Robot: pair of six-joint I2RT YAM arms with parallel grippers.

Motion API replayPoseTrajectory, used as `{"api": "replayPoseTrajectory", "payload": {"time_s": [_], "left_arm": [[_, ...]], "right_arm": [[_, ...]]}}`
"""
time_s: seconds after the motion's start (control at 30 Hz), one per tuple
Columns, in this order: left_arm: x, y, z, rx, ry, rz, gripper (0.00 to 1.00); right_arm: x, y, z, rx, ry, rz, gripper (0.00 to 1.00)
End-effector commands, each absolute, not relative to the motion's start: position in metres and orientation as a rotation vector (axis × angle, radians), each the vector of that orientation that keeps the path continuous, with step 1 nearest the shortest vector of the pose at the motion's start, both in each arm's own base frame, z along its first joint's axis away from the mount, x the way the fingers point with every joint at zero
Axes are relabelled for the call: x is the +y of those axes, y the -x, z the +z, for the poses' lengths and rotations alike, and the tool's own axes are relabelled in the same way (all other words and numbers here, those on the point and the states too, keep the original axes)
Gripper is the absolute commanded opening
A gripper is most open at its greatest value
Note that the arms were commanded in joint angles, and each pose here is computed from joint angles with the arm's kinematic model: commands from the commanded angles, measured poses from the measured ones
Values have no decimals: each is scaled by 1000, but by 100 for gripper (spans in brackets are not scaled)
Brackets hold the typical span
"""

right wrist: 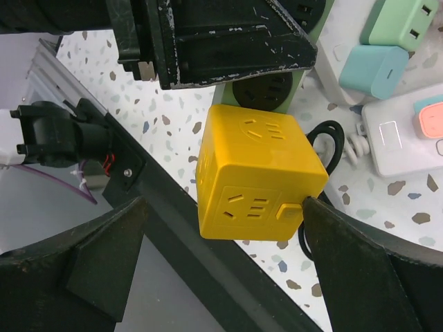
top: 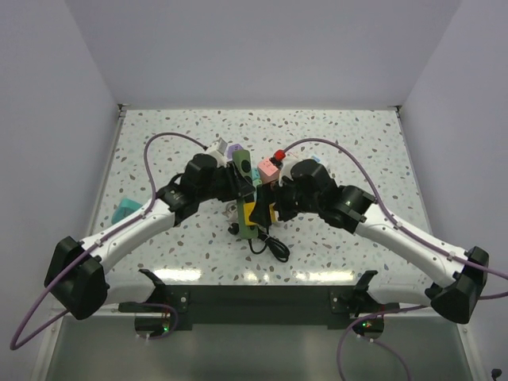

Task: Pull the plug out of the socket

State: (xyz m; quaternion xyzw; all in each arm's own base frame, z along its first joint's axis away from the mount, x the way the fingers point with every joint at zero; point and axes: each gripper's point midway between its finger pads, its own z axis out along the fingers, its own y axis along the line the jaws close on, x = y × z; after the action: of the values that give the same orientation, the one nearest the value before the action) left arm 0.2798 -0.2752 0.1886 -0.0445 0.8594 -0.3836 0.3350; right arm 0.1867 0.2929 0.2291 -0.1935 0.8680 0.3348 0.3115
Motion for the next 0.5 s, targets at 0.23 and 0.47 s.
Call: {"api": "replayPoseTrajectory", "payload": {"time_s": [0.23, 0.47], "left_arm": [[-295, -269, 270, 1957, 32, -1257, 0], [-285, -270, 270, 1955, 70, -1201, 0]], "right_arm": [[303, -194, 217, 2312, 520, 889, 98], [277, -199, 218, 2331, 483, 735, 98]]}}
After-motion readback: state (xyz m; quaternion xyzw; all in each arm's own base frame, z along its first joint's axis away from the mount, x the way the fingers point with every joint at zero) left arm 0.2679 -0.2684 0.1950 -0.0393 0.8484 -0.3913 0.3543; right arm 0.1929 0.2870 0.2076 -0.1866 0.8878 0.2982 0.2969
